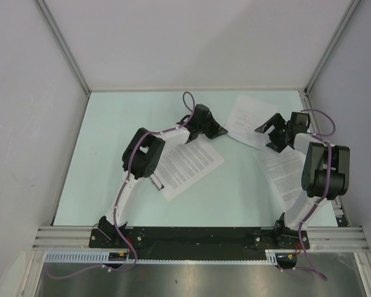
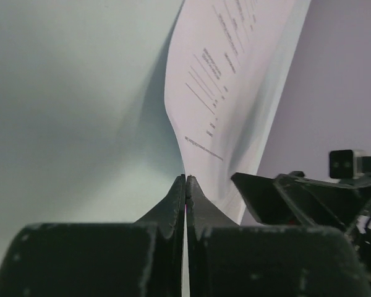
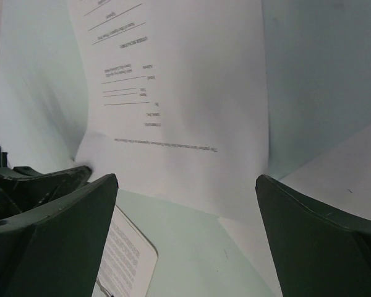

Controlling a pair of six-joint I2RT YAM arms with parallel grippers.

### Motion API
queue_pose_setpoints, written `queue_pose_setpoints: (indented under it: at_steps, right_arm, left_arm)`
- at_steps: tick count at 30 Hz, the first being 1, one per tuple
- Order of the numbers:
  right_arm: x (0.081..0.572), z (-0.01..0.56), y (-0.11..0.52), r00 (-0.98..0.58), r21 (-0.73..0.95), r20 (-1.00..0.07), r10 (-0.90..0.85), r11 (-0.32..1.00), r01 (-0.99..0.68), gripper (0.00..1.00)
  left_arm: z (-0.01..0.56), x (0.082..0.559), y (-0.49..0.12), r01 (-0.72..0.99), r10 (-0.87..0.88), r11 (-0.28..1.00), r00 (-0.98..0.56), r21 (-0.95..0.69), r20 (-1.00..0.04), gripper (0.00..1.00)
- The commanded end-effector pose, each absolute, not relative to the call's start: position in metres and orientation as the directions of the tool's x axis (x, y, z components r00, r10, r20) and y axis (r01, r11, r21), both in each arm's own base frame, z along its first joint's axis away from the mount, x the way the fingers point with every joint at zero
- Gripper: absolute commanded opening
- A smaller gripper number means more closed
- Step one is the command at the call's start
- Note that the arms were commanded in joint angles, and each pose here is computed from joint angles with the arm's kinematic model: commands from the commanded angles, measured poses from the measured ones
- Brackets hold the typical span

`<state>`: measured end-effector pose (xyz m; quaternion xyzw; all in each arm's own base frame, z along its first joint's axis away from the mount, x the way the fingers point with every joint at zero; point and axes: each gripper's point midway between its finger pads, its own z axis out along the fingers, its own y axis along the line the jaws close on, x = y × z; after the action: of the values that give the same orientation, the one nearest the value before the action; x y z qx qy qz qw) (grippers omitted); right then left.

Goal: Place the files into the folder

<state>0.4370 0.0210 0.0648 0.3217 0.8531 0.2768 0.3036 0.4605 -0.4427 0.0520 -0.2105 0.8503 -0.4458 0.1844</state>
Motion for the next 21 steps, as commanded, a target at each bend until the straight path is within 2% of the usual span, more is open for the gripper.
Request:
queue_pose_setpoints:
  at_steps: [1, 11, 14, 15, 21]
  right_arm:
    - [0.424, 0.066, 0.008, -0.603, 0.675, -0.324, 0.729, 0.625, 0.393, 1.0]
    - [0.409, 0.066, 0.005, -0.618, 0.672, -0.305, 0.725, 0.623, 0.4, 1.0]
    - [0.408, 0.065, 0.014, -0.621, 0.714, -0.263, 0.738, 0.582, 0.389, 0.99]
    - [0.403, 0.065, 0.021, -0.617, 0.738, -0.22, 0.755, 0.543, 0.401, 0.98]
    - [0.39, 0.076, 0.026, -0.546, 0.785, -0.19, 0.816, 0.46, 0.415, 0.93]
  left_arm:
    - [0.137, 0.459, -0.455, -0.107, -0.498, 0.373, -0.861, -0.922, -0.101, 0.0]
    - [0.14, 0.455, -0.44, -0.094, -0.434, 0.397, -0.896, -0.913, -0.096, 0.0]
    - [0.142, 0.451, -0.438, -0.096, -0.419, 0.396, -0.904, -0.913, -0.087, 0.0]
    - [0.142, 0.45, -0.438, -0.099, -0.416, 0.391, -0.906, -0.915, -0.079, 0.0]
    - [0.151, 0.449, -0.436, -0.122, -0.42, 0.359, -0.906, -0.926, -0.044, 0.0]
